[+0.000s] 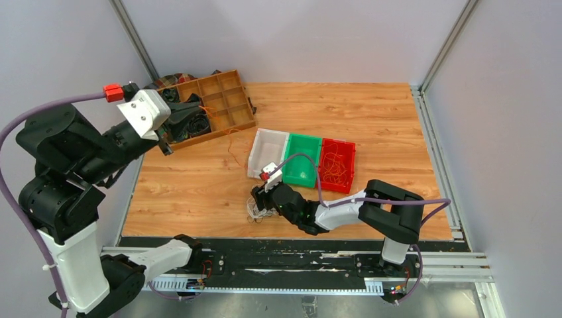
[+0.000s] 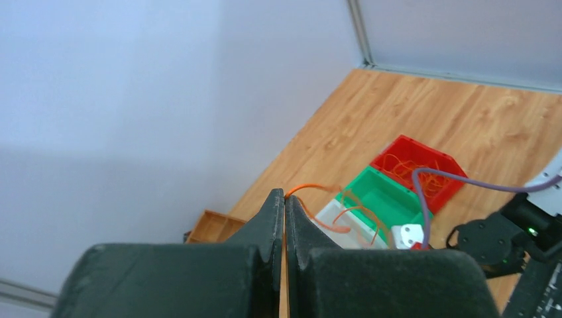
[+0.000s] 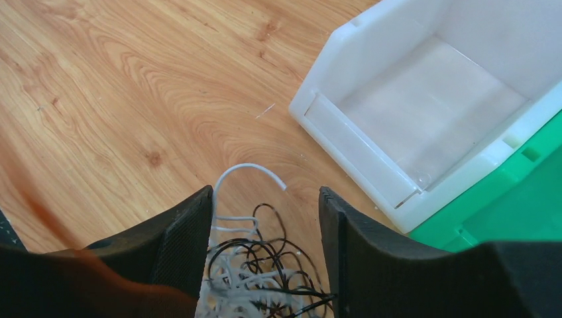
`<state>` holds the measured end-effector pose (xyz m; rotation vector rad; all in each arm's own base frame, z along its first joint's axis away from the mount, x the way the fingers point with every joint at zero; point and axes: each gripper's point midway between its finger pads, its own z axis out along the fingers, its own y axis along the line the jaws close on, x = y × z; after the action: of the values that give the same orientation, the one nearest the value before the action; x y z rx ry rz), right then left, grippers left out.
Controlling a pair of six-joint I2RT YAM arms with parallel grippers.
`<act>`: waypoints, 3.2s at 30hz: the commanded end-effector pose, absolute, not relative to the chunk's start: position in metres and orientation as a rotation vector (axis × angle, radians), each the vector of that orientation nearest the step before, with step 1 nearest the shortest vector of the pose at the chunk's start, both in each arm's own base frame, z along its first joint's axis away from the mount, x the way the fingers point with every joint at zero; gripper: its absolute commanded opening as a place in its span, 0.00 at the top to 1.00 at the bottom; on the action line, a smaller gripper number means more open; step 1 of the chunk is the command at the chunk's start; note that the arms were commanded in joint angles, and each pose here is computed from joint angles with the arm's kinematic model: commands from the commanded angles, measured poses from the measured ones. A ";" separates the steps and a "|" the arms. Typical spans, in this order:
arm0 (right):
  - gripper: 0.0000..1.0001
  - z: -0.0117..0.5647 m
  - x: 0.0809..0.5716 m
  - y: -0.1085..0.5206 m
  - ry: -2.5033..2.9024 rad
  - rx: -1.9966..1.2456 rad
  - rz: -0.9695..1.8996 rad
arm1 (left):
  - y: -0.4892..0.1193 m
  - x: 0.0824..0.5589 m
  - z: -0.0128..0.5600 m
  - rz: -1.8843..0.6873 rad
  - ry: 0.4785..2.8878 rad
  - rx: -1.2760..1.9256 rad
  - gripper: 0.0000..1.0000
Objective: Untangle the cables
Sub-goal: Untie the cable, then place the cable in the bin.
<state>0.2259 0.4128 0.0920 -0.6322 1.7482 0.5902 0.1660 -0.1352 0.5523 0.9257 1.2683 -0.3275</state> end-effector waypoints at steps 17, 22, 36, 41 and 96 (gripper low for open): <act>0.29 0.144 0.228 0.407 1.665 -0.615 0.594 | -0.117 0.174 0.619 -0.207 1.037 0.725 0.99; 0.25 0.220 0.218 0.403 1.564 -0.657 0.695 | -0.129 0.173 0.580 -0.264 1.091 0.806 0.99; 0.24 0.310 0.183 0.342 1.425 -0.833 0.732 | -0.140 0.171 0.519 -0.299 1.182 0.945 0.99; 0.24 0.349 0.174 0.331 1.351 -0.824 0.775 | -0.142 0.171 0.516 -0.311 1.186 0.953 0.99; 0.99 0.286 0.330 0.179 1.752 -0.245 0.286 | -0.138 0.179 0.426 -0.317 1.413 1.023 0.01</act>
<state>0.3109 0.2402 0.3252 -0.4352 1.6388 0.4747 0.1808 -0.1390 0.4282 1.0227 1.4109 -0.3177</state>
